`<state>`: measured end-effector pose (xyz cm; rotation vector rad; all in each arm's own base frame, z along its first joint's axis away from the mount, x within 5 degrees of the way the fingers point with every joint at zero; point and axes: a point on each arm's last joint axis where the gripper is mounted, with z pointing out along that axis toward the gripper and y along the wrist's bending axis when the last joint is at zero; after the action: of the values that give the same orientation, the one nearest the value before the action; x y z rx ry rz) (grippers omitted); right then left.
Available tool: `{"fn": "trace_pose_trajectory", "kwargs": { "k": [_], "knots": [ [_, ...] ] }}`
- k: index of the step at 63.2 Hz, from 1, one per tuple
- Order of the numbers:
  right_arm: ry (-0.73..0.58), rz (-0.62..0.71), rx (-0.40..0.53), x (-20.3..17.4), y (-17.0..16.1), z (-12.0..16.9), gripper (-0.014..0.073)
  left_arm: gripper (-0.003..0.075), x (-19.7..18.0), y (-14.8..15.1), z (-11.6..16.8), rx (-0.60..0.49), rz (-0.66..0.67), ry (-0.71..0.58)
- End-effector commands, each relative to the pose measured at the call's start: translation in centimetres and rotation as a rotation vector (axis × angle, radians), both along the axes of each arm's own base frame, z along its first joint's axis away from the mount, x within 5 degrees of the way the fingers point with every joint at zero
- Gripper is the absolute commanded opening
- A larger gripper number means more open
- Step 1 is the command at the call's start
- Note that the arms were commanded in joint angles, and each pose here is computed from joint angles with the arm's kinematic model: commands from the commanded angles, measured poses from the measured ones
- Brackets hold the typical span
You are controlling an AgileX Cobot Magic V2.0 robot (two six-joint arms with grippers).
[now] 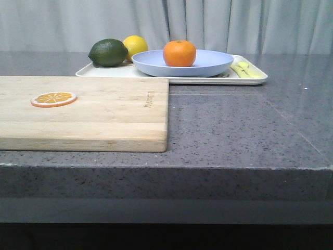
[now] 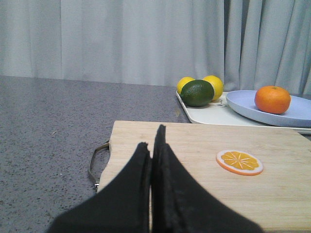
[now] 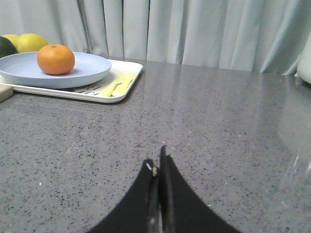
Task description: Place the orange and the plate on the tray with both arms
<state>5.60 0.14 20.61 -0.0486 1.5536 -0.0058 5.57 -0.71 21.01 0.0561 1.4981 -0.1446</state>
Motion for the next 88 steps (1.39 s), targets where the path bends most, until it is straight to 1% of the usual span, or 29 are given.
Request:
{"fn": "trace_pose_trajectory", "kwargs": {
  "k": [1, 71, 88],
  "knots": [
    [-0.145, 0.000, 0.011, -0.29, 0.01, 1.16, -0.0067, -0.0020, -0.10, 0.03, -0.06, -0.020, 0.002, -0.071],
    [-0.143, -0.002, 0.015, -0.30, -0.01, 1.20, -0.0067, -0.0020, -0.10, 0.03, -0.06, -0.020, 0.002, -0.071],
    [-0.143, -0.026, 0.014, -0.30, -0.13, 1.20, -0.0067, -0.0020, -0.10, 0.03, -0.06, -0.020, 0.002, -0.071]
  ]
}}
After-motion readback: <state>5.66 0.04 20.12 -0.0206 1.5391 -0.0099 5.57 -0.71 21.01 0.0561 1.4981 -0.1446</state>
